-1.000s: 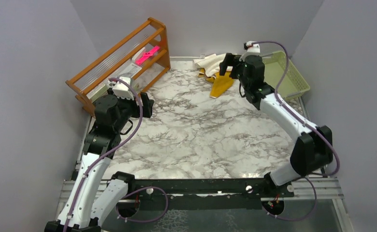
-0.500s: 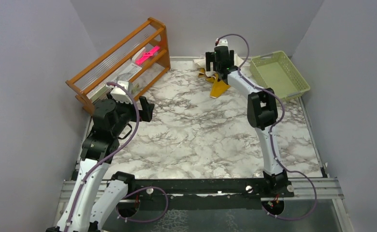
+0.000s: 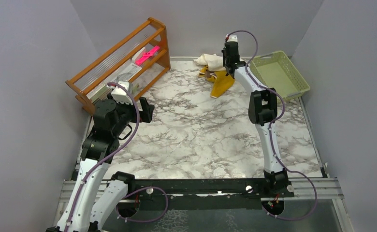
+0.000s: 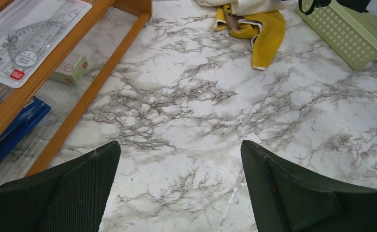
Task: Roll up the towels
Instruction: Pick up the towel at the corner of the board.
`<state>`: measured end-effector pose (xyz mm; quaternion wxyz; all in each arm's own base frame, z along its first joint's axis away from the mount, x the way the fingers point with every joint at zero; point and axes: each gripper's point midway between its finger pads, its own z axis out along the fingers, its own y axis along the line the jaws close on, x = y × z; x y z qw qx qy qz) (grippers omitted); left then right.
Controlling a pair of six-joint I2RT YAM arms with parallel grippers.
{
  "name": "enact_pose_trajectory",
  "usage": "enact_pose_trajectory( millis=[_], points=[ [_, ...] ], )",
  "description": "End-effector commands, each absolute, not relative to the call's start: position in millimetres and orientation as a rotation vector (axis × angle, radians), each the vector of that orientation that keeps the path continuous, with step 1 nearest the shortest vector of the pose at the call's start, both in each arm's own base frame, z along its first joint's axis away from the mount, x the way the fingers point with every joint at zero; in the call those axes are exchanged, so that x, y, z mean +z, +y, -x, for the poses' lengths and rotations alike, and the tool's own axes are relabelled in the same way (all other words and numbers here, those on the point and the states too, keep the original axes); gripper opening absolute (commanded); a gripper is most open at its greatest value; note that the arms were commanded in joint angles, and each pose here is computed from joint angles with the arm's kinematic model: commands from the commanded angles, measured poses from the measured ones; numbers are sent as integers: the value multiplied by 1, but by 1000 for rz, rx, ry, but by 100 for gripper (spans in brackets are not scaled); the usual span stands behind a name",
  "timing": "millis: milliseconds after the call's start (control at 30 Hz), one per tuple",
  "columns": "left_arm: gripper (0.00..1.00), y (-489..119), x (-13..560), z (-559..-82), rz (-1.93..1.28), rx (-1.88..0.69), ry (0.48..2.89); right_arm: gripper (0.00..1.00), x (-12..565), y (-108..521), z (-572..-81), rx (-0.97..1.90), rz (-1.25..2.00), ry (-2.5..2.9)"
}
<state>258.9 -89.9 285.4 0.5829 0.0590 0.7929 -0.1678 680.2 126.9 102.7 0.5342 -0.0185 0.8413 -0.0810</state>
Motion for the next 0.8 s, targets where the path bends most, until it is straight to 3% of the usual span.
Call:
enact_pose_trajectory(
  millis=[0,33,233,267,333,400,433,767],
  points=[
    [99,-93,287,-254,-144,-413,1854,6,109,145,-681,-113,94,2004],
    [99,-92,287,-254,-143,-412,1854,2,121,148,-683,-94,94,1981],
    [99,-92,285,-255,-129,-414,1863,1,207,162,-682,18,115,1837],
    [99,-92,284,-256,-126,-416,1866,9,214,163,-679,33,120,1832],
    [99,-93,282,-257,-118,-419,1869,63,221,169,-673,69,153,1824],
    [99,-94,280,-258,-114,-425,1875,96,216,176,-669,98,207,1833],
    [99,-94,280,-258,-116,-428,1877,100,210,179,-667,102,236,1852],
    [99,-94,276,-258,-117,-428,1885,100,107,189,-650,17,412,2071]
  ],
)
